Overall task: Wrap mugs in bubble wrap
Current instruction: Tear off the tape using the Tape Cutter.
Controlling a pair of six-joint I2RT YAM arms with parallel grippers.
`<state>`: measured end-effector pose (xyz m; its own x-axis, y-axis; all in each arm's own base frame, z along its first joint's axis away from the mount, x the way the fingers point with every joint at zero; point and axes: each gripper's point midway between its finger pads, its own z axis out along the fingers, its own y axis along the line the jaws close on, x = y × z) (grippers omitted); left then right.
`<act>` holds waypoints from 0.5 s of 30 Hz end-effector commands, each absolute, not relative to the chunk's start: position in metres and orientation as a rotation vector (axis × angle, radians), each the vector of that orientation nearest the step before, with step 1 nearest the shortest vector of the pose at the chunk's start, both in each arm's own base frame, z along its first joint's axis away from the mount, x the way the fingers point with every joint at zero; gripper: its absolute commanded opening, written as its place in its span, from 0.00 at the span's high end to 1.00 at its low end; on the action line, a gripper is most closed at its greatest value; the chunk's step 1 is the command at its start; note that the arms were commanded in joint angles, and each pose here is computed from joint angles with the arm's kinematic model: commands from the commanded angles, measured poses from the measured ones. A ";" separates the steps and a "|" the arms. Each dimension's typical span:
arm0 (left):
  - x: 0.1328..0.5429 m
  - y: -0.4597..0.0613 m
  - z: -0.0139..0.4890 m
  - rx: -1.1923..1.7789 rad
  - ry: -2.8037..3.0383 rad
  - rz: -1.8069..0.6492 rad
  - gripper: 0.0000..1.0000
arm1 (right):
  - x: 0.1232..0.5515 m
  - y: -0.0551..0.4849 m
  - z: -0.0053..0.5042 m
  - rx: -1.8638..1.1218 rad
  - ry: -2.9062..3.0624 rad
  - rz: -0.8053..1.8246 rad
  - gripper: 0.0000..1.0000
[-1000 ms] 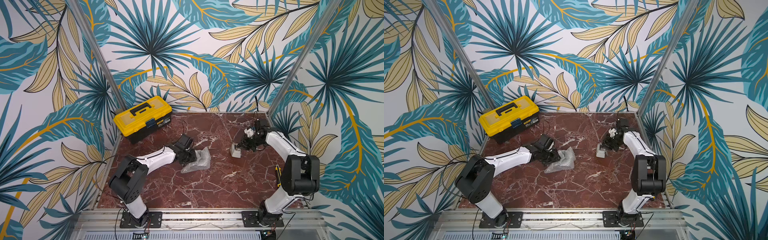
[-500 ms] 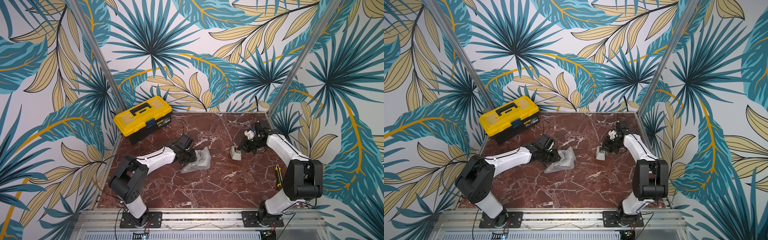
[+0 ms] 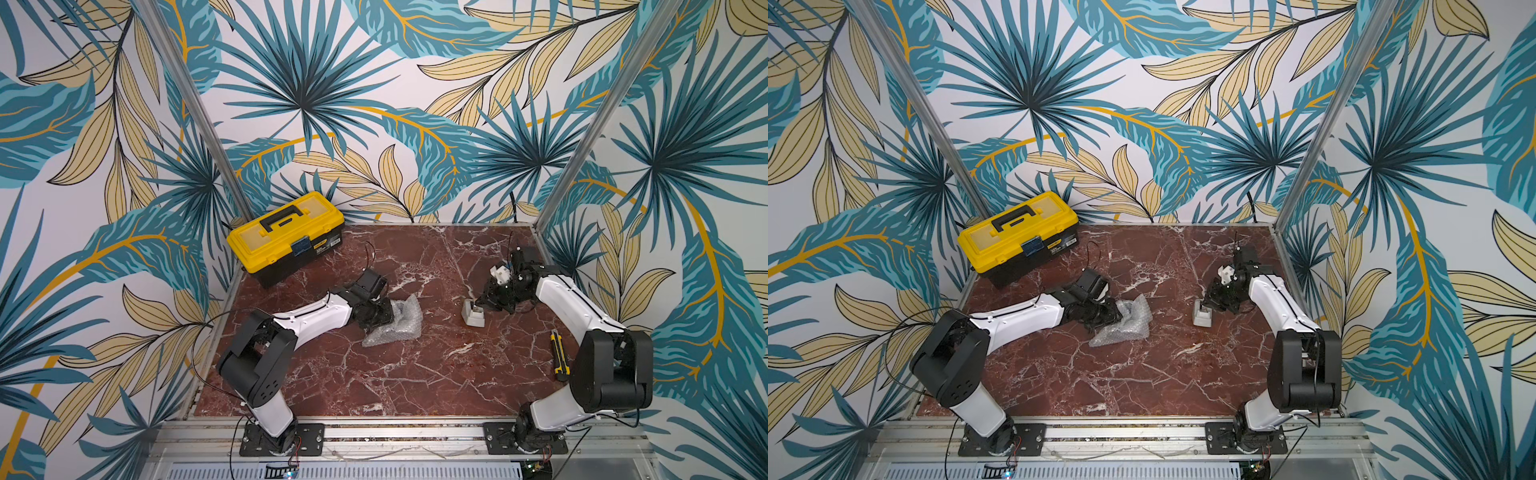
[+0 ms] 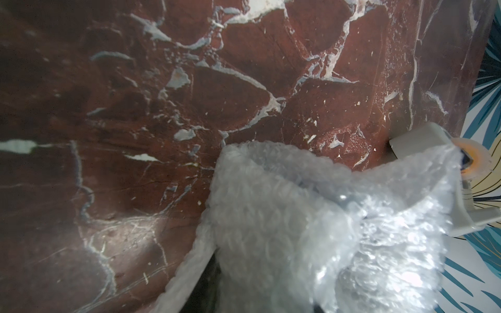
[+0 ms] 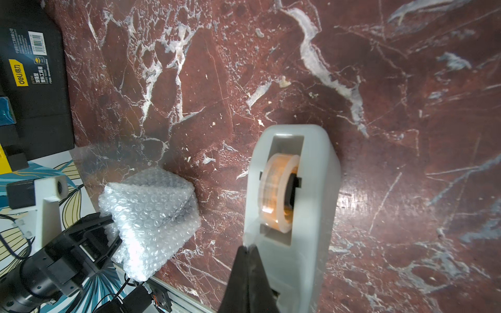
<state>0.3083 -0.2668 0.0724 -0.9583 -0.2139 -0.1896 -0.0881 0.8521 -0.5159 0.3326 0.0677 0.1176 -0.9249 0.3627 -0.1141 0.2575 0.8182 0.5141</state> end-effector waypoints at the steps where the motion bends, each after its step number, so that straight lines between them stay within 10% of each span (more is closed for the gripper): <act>1: 0.298 -0.269 0.062 -0.216 2.825 -0.770 0.67 | 0.325 0.071 0.118 0.481 2.790 0.762 1.00; 15: 0.297 -0.269 0.061 -0.213 2.827 -0.773 0.67 | 0.322 0.072 0.120 0.489 2.769 0.778 1.00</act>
